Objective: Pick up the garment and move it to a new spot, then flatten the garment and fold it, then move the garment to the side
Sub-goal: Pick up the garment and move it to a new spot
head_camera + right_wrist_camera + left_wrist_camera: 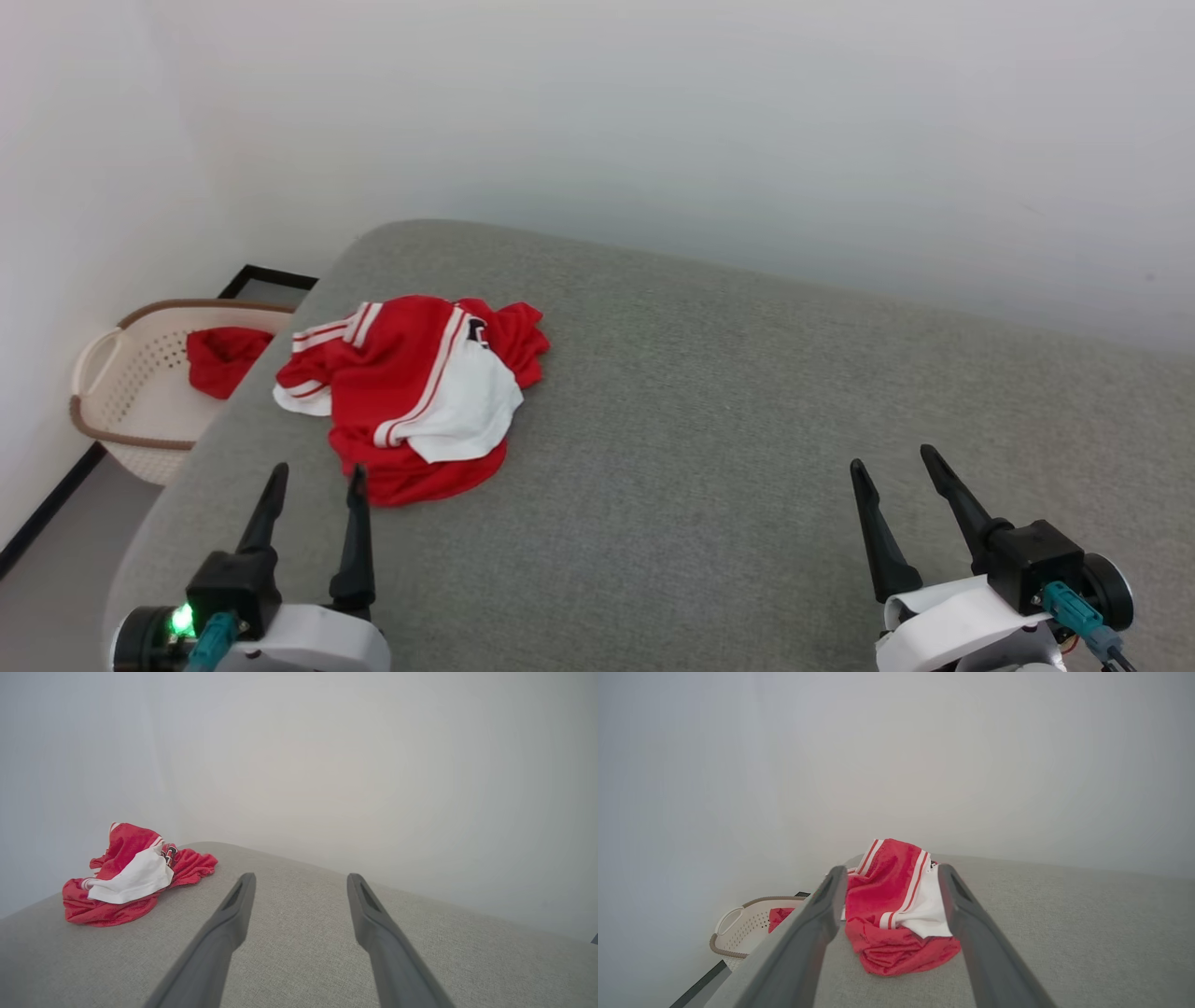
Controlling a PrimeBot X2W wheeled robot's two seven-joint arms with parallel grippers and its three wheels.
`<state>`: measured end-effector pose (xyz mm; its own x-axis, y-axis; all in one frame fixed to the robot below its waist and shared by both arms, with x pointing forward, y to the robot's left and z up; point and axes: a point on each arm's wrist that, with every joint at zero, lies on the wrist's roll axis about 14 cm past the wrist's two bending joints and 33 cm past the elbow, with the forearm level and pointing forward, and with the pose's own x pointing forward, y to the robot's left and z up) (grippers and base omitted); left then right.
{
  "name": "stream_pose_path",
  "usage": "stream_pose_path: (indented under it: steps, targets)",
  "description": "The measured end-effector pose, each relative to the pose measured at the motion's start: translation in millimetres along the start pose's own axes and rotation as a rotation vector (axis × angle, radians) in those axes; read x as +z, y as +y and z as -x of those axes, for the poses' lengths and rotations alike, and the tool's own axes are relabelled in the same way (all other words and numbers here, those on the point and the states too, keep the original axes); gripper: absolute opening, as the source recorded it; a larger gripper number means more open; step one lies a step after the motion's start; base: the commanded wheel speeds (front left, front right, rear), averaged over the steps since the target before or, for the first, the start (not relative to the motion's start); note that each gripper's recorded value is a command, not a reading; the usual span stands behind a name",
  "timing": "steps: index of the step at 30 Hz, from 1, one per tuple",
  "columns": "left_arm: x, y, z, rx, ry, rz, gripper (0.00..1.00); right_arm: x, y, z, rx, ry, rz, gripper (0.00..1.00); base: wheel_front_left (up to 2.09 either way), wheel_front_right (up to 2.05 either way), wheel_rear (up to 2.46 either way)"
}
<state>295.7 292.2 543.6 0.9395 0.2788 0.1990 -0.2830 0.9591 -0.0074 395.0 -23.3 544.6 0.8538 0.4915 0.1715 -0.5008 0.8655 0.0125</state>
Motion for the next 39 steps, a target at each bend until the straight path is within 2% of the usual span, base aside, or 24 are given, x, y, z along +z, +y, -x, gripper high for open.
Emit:
stream_pose_path:
  steps: [4,9,11,21,29,39]
  targets:
    - [-3,3,0,-0.003,0.011,-0.004,1.0,-1,3,-1,0.009,0.001,-0.004,1.0,0.0,0.0,0.0]
    - [-12,-3,-16,-0.051,0.046,0.003,1.0,-4,-8,3,-0.023,0.01,-0.005,1.0,0.0,0.0,0.0]
    - [-14,-8,-29,-0.069,0.075,0.036,1.0,-7,-14,5,-0.039,0.016,-0.007,1.0,0.0,0.0,0.0]
    - [-13,-4,-103,-0.176,0.274,-0.009,1.0,-19,-52,7,-0.124,0.039,-0.006,1.0,0.0,0.0,0.0]
    - [-41,-5,-145,-0.209,0.538,0.024,1.0,-37,-78,9,-0.186,0.074,-0.014,1.0,0.0,0.0,0.0]
    - [-124,-10,-142,-0.203,1.009,-0.005,1.0,-59,-101,9,-0.234,0.117,-0.023,1.0,0.0,0.0,0.0]
